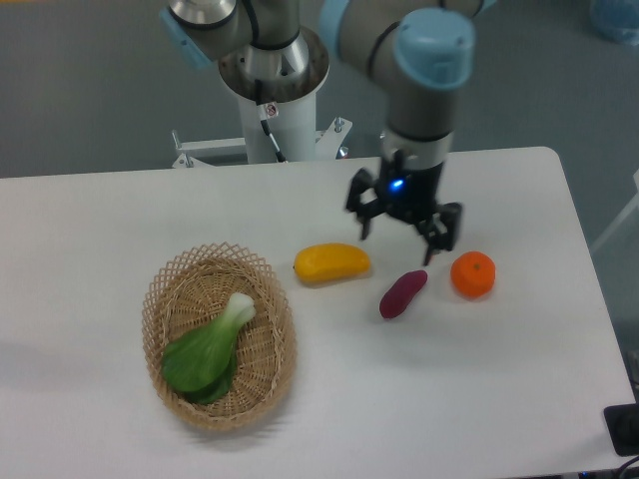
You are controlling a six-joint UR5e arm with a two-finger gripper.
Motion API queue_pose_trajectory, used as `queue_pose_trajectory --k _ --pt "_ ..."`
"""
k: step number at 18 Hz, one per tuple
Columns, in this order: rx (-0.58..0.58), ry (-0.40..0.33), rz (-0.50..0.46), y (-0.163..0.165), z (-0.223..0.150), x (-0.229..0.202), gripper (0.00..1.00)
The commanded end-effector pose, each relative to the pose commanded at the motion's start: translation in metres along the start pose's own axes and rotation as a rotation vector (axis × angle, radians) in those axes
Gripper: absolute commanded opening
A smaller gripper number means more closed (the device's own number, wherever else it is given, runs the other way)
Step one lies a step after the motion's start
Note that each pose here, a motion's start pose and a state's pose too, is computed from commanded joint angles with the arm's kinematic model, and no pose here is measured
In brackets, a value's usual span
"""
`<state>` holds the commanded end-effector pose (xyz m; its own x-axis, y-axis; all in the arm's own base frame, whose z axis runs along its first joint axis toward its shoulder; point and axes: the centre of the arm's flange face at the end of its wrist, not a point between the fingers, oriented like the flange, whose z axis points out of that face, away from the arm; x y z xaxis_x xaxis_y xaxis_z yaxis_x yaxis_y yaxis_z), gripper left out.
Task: Pick up the green vegetable from the basket
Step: 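Move the open gripper over the wicker basket toward the bok choy, then lower the gripper onto the bok choy stem in the basket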
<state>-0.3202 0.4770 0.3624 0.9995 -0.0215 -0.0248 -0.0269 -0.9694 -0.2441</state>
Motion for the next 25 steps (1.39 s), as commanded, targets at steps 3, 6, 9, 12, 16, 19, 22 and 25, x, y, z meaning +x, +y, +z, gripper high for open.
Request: queue_pose_trajectory --k 3,6,9,12,16,19,22,25 --pt "-0.019 0.026 -0.001 -0.008 0.033 0.029 1.0" --pt "-0.029 0.022 0.071 -0.017 0.061 0.062 1.0" --pt "-0.06 0.031 0.113 -0.027 0.095 0.083 1.0" --pt "-0.093 0.032 0.168 -0.037 0.112 0.108 1.0" --pt "-0.135 0.04 0.194 -0.039 0.138 0.12 1.0" --pt "-0.169 0.02 0.219 -0.041 0.148 0.13 1.0" --pt "-0.174 0.021 0.217 -0.042 0.152 0.13 1.0" --pt "-0.173 0.013 0.219 -0.04 0.163 0.131 1.0"
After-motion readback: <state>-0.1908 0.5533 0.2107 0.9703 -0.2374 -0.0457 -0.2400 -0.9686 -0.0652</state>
